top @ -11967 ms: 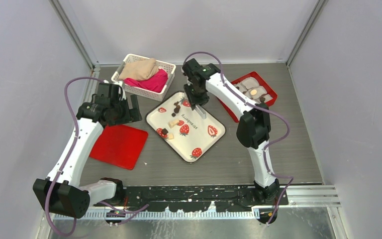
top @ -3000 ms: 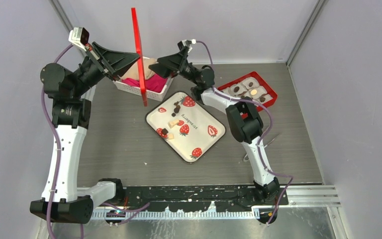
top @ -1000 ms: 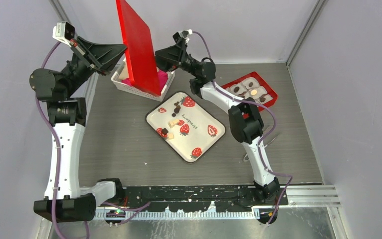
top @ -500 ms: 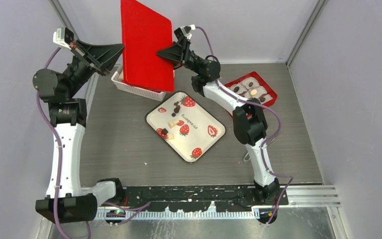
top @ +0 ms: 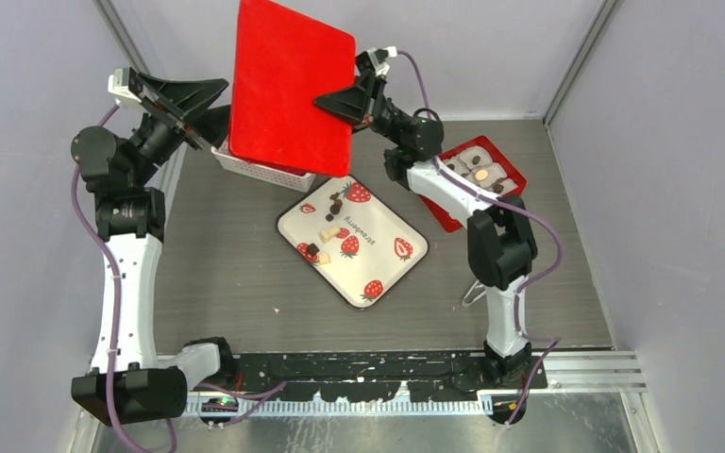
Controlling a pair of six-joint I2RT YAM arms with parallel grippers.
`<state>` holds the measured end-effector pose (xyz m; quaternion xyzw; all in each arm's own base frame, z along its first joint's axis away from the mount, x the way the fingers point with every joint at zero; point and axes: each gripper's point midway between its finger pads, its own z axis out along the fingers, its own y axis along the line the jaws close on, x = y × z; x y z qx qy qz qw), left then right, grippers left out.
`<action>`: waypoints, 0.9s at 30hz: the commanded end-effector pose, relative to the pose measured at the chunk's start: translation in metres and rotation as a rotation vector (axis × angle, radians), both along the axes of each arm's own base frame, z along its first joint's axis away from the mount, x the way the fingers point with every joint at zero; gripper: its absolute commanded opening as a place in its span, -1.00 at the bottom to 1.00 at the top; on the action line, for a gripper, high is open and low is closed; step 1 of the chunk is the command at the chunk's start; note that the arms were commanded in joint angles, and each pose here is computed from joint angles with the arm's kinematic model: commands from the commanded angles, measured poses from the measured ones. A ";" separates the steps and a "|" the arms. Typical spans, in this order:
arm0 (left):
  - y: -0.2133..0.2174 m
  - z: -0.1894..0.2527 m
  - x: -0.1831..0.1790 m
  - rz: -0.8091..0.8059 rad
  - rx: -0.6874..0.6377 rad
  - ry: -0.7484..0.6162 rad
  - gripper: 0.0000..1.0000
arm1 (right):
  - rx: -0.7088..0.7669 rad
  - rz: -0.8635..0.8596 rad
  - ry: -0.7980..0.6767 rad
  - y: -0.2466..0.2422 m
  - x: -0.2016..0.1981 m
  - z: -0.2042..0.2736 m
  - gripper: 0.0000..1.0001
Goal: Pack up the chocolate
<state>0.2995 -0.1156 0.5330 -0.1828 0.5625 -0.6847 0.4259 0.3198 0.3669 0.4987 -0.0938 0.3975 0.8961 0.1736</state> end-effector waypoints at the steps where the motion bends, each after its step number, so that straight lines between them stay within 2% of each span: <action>1: 0.004 -0.011 -0.001 0.029 0.040 0.013 0.59 | 0.114 -0.170 -0.075 -0.064 -0.006 0.043 -0.99; 6: 0.008 -0.035 0.006 0.053 0.072 0.089 0.70 | 0.029 -0.443 0.053 -0.133 0.051 0.015 -0.99; 9: 0.011 -0.059 0.013 0.083 0.149 0.181 0.70 | -0.172 -0.649 0.183 -0.169 0.093 -0.039 -0.99; 12: 0.017 -0.089 0.022 0.150 0.283 0.284 0.70 | -0.377 -0.831 0.359 -0.207 0.125 -0.104 -0.99; 16: 0.013 -0.142 0.042 0.170 0.575 0.392 0.69 | -0.534 -0.927 0.572 -0.237 0.150 -0.172 -0.99; 18: -0.009 -0.166 0.056 0.105 0.700 0.407 0.69 | -0.623 -0.979 0.664 -0.259 0.161 -0.201 -0.99; 23: -0.076 -0.209 0.087 -0.054 0.994 0.347 0.68 | -0.817 -1.165 0.758 -0.300 0.172 -0.247 -0.99; 27: -0.132 -0.225 0.116 -0.161 1.013 0.272 0.68 | -0.892 -1.279 0.784 -0.326 0.178 -0.262 -0.99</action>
